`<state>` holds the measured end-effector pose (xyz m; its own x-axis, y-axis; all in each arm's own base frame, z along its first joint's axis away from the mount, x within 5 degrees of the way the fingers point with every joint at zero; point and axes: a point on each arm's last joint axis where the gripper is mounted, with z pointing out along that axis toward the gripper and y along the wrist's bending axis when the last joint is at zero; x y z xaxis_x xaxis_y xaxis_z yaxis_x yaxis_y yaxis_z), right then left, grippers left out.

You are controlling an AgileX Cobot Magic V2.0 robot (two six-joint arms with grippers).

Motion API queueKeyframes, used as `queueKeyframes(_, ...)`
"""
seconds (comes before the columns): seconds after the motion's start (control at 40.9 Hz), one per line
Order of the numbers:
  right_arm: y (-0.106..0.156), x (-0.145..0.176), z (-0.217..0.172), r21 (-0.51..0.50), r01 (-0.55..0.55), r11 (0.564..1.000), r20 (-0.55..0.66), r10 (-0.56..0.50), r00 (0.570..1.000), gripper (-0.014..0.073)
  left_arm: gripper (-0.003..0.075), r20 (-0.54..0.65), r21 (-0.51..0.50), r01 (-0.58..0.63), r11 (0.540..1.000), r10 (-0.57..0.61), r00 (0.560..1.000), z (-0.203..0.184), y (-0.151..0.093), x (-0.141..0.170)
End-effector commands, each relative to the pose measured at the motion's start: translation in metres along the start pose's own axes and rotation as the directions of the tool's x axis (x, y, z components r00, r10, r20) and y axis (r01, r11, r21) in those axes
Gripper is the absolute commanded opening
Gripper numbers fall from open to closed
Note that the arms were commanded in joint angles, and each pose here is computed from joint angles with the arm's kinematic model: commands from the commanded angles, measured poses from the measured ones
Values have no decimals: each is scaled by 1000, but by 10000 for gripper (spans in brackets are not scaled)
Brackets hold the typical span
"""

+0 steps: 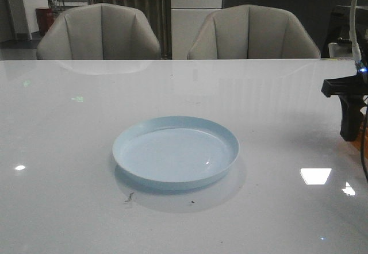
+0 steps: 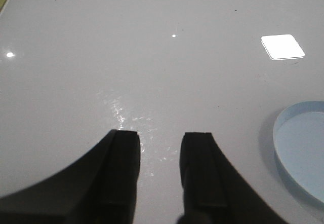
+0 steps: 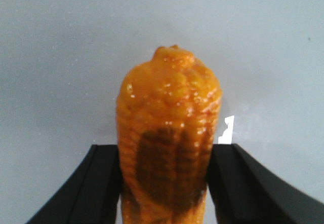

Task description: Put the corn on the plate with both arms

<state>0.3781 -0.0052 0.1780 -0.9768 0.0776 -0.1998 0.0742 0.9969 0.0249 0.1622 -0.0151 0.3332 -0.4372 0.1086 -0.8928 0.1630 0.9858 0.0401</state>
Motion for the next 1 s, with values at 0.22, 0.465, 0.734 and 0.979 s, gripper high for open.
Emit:
queueKeyframes(0.22, 2, -18, -39, -32, -10, 999, 69, 12, 998, 55, 276, 124, -22, 15, 1000, -12, 992, -7, 2, -17)
queueKeyframes(0.465, 31, -44, -102, -70, 125, 990, 129, -115, 985, 55, 276, 124, -22, 15, 1000, -12, 992, -7, 2, -17)
queueKeyframes(0.734, 108, -48, -162, -246, 311, 918, 277, -241, 930, 55, 276, 124, -22, 15, 1000, -12, 992, -7, 2, -17)
queueKeyframes(0.979, 175, -31, -151, -296, 438, 849, 285, -359, 889, 55, 276, 119, -21, 16, 1000, -13, 993, -5, 2, -17)
